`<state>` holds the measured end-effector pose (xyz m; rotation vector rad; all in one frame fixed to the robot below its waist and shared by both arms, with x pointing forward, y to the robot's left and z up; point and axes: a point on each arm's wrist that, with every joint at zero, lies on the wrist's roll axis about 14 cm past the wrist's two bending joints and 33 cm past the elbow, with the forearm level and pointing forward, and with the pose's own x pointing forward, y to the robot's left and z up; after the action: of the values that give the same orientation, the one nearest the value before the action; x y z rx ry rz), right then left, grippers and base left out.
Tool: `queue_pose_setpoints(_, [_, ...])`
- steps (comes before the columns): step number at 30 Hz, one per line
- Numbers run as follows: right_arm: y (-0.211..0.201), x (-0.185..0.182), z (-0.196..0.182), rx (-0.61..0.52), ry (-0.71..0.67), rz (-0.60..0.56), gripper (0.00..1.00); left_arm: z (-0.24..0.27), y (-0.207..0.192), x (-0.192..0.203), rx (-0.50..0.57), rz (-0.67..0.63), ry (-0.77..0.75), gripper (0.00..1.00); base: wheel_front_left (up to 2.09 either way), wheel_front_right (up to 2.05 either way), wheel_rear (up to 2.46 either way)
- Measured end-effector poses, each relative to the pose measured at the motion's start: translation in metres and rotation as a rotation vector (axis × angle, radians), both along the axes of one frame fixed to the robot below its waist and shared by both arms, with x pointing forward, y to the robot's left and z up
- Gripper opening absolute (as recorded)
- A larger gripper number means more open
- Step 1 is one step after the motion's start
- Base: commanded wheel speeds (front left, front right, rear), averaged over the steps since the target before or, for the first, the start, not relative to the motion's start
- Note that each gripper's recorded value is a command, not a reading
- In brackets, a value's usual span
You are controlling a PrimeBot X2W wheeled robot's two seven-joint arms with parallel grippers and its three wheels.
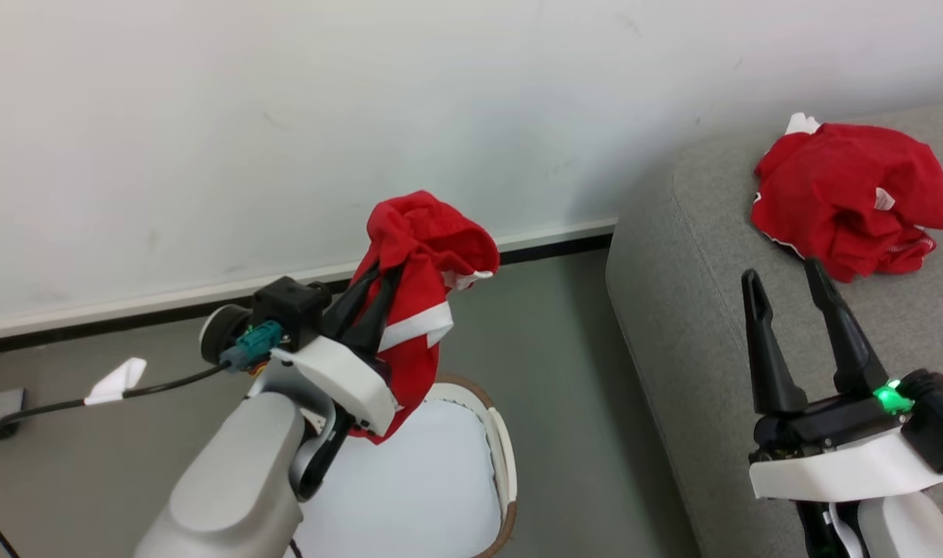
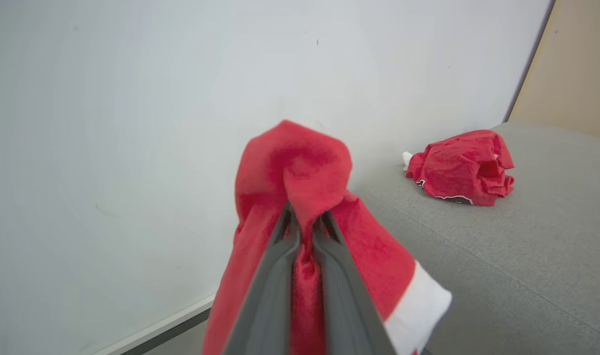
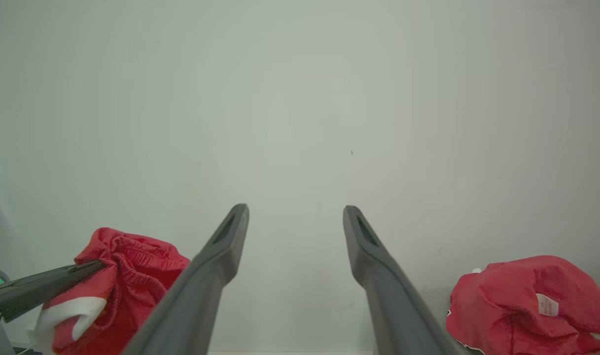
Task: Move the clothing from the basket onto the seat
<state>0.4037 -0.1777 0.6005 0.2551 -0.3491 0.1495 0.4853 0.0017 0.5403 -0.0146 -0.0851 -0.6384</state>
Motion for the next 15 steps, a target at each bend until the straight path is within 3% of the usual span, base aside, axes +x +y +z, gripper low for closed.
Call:
queue_pose_setpoints(9, [0.009,-0.015,0.001,-0.003,0.002,0.033,1.0,0.08,-0.01,-0.019,-0.103,-0.037,-0.183,0.0,0.0,0.0,0.0])
queue_pose_setpoints(15, [0.013,-0.017,-0.004,-0.008,0.015,0.049,1.0,0.094,-0.012,-0.026,-0.128,-0.048,-0.2,0.0,0.0,0.0,0.0])
